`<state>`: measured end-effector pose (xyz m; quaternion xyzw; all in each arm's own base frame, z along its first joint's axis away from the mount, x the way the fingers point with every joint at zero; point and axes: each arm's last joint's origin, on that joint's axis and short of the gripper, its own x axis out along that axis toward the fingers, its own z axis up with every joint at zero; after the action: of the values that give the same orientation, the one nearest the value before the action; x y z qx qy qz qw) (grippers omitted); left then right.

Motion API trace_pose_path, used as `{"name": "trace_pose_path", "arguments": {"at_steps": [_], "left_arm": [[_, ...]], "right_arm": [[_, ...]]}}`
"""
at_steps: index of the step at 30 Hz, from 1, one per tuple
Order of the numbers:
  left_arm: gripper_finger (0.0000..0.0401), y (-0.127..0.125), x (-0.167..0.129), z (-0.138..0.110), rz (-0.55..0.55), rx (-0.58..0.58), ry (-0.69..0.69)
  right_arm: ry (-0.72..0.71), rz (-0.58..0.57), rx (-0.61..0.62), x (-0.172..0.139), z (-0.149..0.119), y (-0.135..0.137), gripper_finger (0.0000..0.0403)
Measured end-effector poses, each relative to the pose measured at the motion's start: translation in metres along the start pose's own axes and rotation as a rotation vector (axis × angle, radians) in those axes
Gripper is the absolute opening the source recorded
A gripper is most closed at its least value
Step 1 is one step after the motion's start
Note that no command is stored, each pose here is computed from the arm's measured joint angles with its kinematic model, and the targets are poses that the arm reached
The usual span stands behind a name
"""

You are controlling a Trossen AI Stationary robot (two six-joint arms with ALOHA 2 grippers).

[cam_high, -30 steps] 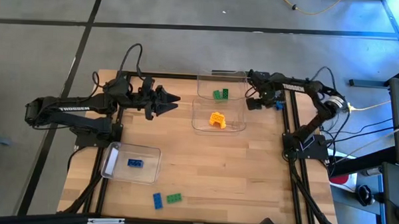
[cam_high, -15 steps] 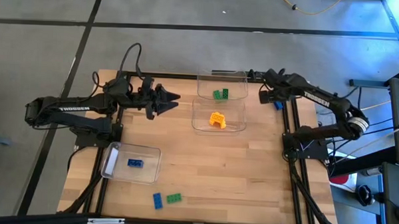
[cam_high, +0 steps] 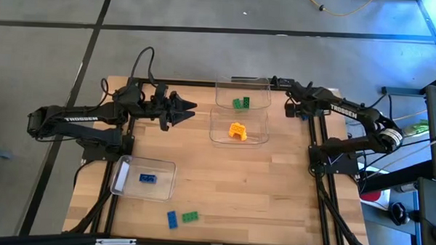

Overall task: Sort & place blocks by color
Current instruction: Put the top blue game piece into the bottom bottom transparent bin

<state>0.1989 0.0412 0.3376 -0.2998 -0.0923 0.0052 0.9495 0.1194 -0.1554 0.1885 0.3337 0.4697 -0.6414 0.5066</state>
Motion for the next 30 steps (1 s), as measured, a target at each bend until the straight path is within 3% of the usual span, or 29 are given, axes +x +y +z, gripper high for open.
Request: {"name": "trace_pose_path", "arguments": {"at_steps": [9,16,30], "left_arm": [[0.0266,0.0,0.0,0.0,0.0,0.001,0.0],[0.0266,0.0,0.0,0.0,0.0,0.001,0.0],[0.0266,0.0,0.0,0.0,0.013,0.001,-0.009]], "right_arm": [[-0.062,0.152,0.045,0.006,0.019,0.005,0.0167],[0.016,-0.035,0.171,0.028,0.02,-0.002,0.0167],[0.06,-0.104,0.138,0.052,0.023,0.009,0.0167]]}}
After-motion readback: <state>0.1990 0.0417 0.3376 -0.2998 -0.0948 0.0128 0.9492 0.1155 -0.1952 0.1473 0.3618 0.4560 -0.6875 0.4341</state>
